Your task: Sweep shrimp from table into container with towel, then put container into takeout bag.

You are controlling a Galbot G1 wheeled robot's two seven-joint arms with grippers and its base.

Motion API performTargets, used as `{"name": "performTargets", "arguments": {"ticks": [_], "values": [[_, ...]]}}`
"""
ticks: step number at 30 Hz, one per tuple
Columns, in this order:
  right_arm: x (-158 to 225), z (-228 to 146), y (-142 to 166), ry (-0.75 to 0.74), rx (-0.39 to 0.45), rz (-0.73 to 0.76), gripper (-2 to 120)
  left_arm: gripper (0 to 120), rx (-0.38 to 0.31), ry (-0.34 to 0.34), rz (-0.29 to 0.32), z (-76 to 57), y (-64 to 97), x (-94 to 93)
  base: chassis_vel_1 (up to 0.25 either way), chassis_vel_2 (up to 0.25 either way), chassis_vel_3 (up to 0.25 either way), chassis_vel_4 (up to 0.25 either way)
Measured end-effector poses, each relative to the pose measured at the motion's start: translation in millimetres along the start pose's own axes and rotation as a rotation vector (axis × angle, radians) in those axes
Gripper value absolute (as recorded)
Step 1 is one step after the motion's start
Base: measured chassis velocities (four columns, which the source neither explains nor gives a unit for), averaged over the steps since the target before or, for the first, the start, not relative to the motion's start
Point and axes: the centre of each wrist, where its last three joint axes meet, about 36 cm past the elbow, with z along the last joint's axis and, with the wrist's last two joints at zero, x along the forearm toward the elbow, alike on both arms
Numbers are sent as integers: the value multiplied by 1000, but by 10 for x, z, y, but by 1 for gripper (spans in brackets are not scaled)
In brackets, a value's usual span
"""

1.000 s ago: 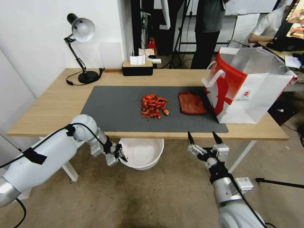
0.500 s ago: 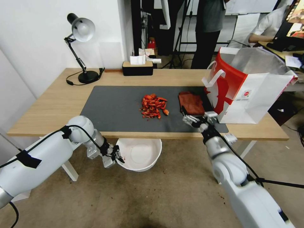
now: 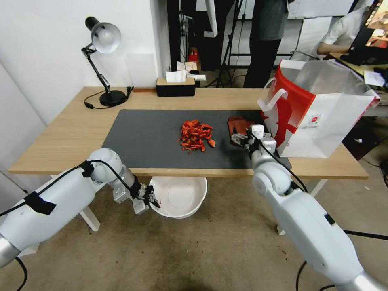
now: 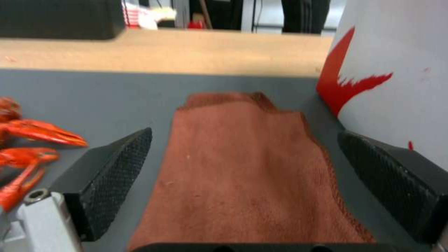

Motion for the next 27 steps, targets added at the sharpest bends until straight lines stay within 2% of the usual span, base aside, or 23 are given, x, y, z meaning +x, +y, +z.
{"name": "performTargets", "arguments": {"ticks": [8,20,23,25,27], "values": [[-162,-69,61,63,28,53,100,0,-20,0,16,-15,-59,-54,0,0,0,0],[-339,54,119,144,19,85,100,0,-53,1,14,-62,-11,-43,0,0,0,0],[-347,74,125,153,12,85,98,0,-52,0,13,-58,-14,-43,0,0,0,0],[-357,92,130,163,7,80,89,0,-48,1,11,-49,-34,-33,0,0,0,0],[-358,87,132,166,1,77,86,0,-48,1,10,-47,-41,-29,0,0,0,0]]}}
